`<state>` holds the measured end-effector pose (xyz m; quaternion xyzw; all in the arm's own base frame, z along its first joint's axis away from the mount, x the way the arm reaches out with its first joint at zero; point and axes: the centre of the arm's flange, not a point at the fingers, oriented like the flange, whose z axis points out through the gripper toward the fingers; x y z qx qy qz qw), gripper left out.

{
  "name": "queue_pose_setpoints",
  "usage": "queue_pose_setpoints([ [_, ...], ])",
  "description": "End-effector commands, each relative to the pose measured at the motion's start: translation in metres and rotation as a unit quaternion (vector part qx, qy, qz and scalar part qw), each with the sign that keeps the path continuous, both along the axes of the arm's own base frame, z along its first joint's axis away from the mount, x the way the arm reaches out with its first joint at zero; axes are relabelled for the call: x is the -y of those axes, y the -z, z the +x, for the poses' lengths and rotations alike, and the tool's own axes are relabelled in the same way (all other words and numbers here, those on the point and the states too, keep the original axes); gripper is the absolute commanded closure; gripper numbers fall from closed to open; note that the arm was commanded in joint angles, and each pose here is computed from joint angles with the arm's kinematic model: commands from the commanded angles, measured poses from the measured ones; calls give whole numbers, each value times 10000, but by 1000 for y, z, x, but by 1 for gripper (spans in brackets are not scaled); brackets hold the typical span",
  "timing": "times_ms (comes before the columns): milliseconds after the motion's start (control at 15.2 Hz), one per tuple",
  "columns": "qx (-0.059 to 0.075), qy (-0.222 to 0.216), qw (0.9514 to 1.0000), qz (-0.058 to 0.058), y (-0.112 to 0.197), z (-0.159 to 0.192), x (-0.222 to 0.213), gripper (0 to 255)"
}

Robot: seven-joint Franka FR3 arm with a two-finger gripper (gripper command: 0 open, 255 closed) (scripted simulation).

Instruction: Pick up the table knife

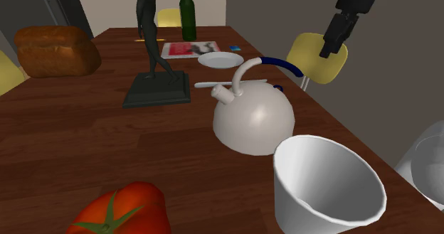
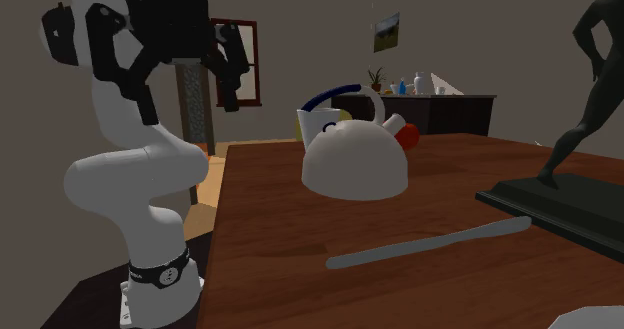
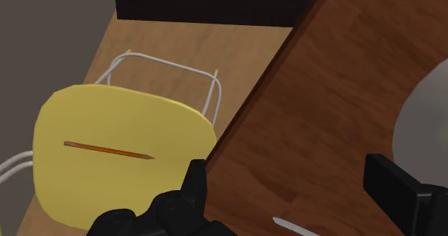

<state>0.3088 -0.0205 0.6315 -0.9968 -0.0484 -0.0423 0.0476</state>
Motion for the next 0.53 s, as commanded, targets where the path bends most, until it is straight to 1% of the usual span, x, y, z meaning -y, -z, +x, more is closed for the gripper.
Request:
queue_pose_setpoints([
  [0, 0, 0, 10000, 0, 0, 0, 0, 0],
  [198, 60, -598, 9982, -17, 10, 37, -8, 0],
  [330, 100, -995, 9950, -29, 17, 61, -17, 0],
  [462, 139, -1391, 9902, -40, 23, 85, -27, 0],
])
